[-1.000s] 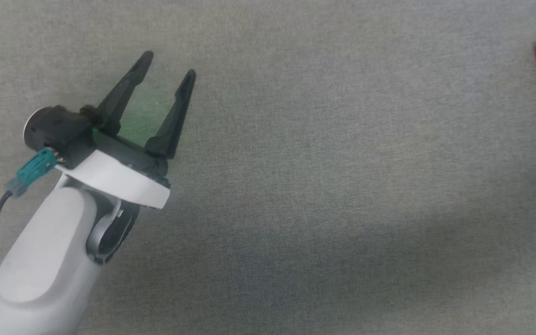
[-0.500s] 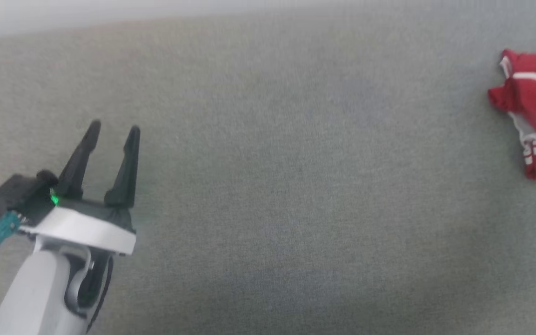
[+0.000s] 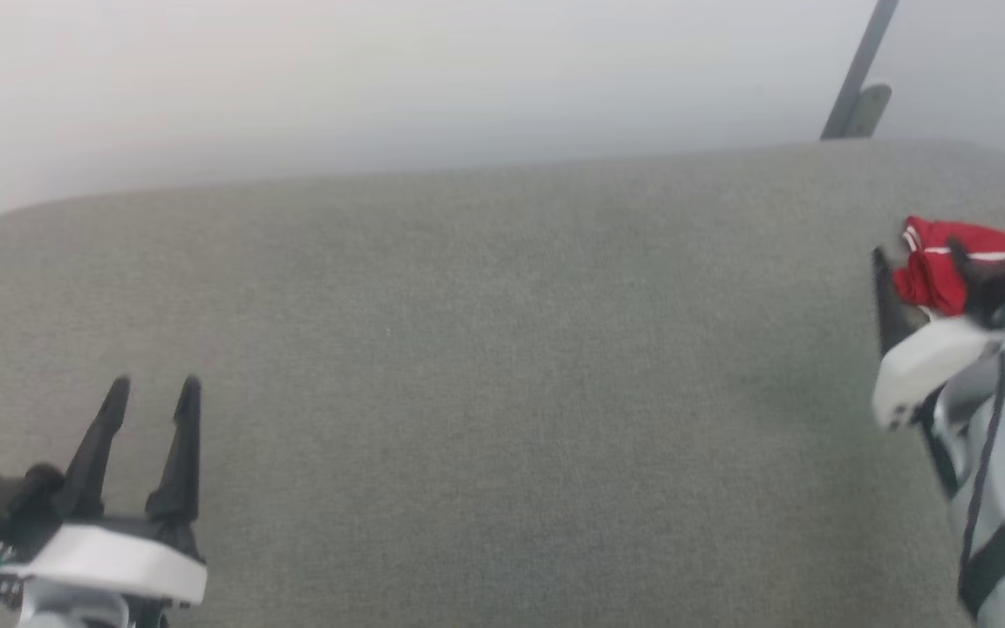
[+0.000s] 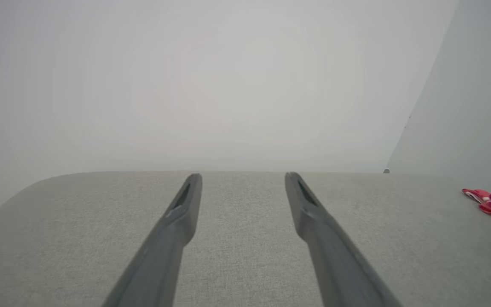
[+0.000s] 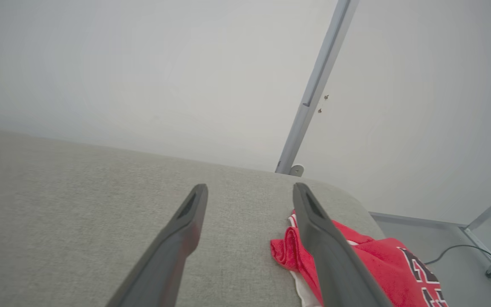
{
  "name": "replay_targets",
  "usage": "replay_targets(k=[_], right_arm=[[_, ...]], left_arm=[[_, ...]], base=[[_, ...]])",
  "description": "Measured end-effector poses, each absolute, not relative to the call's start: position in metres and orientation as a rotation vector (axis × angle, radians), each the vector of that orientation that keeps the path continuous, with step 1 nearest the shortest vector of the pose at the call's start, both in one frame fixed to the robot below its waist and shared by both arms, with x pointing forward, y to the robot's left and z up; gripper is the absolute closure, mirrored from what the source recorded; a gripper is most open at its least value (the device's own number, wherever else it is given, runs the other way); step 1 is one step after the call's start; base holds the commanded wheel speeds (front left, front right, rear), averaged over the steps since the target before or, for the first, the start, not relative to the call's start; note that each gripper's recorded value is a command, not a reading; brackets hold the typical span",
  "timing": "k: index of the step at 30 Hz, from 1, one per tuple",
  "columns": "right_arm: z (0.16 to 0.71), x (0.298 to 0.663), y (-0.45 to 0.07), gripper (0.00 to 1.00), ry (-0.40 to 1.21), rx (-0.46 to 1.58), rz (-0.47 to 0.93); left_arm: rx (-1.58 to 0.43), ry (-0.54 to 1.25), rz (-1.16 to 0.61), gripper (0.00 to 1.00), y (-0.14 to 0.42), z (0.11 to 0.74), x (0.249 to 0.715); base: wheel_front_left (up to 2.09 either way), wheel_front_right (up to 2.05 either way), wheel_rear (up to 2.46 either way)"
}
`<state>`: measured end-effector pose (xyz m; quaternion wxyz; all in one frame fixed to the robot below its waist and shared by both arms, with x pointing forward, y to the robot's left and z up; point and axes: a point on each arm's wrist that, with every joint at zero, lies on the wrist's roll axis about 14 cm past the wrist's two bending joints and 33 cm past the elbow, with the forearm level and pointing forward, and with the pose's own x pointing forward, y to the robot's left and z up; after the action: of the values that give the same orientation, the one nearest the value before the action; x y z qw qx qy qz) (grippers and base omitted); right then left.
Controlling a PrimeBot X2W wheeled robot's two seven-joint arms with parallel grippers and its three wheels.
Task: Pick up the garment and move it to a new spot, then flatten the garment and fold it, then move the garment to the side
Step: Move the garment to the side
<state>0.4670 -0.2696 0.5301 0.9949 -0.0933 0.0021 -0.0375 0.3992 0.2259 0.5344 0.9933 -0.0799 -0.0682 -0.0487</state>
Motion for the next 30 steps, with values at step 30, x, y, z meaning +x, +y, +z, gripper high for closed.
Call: replay_targets(k=[30], right_arm=[[0.498, 0.384, -0.192, 0.0, -0.036, -0.038, 0.062]], left_arm=[[-0.113, -0.103, 0.016, 0.0, 0.264, 0.522, 0.334]], base=[[0.0, 0.0, 0.0]])
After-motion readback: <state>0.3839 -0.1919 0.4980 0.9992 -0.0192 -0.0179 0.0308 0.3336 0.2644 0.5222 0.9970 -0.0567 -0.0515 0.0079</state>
